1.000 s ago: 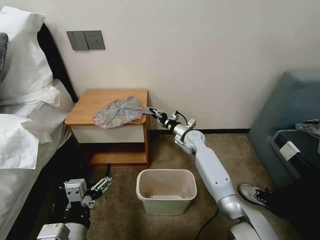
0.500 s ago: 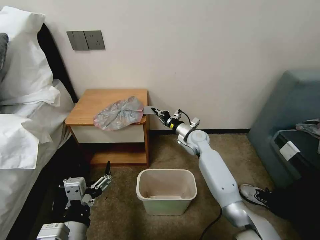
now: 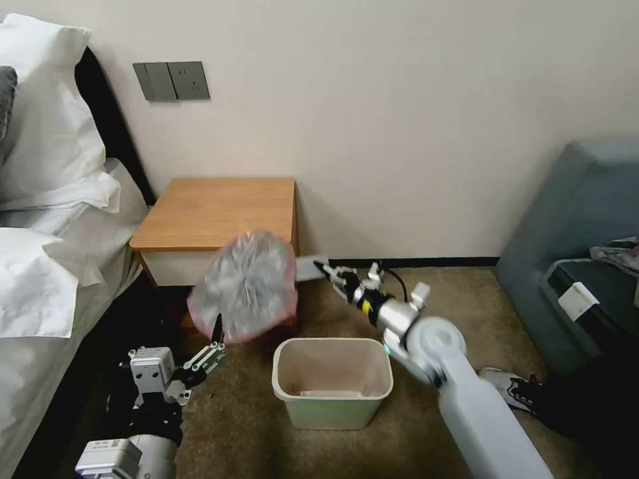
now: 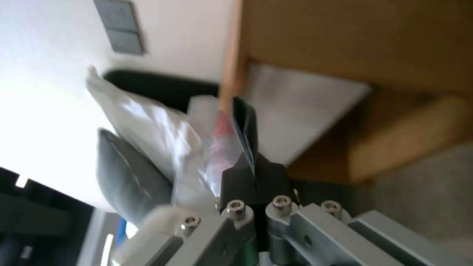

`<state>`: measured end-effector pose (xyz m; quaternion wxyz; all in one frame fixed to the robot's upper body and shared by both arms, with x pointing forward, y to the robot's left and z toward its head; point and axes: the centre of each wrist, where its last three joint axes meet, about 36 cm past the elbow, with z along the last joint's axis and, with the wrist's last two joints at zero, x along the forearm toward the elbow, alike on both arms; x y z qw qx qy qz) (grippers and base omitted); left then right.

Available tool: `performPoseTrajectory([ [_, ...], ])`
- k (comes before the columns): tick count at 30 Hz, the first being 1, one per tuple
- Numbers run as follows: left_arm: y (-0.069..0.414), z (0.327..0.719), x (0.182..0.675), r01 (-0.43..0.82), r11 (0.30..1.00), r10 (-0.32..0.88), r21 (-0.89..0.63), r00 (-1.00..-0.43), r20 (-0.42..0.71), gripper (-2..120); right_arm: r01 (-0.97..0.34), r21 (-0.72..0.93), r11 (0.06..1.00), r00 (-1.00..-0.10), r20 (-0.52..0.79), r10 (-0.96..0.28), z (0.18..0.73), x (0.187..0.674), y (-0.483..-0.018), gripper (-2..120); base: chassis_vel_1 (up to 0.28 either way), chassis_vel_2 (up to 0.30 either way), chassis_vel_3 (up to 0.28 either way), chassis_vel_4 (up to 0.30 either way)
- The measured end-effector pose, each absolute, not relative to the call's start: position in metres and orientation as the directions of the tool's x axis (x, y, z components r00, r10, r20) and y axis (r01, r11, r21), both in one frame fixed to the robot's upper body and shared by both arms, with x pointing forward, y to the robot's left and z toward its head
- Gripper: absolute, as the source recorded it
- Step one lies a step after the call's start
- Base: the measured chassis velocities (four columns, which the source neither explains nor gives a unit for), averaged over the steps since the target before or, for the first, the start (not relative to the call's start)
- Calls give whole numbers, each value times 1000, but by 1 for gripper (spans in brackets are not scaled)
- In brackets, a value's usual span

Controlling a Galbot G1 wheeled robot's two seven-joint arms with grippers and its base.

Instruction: Pick up the garbage bag from the table and place it over the trash can.

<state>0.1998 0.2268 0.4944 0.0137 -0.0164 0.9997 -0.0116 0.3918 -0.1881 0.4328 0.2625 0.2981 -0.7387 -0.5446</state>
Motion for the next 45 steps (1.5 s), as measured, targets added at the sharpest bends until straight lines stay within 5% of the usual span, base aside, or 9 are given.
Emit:
performPoseTrajectory([
  [20, 226, 494, 207, -26, 999, -28, -29, -998, -59, 100, -31, 890, 455, -684, 313, -659, 416, 331, -235, 2, 0, 0, 0, 0],
  [41, 224, 485, 214, -26, 999, -26, -36, -1000, 14, 100, 4, 824, 567, -723, 394, -567, 446, 303, -256, 82, 0, 0, 0, 0],
  [45, 224, 484, 215, -22, 999, -20, -40, -999, 29, 100, -2, 823, 568, -733, 385, -561, 450, 301, -255, 89, 0, 0, 0, 0],
])
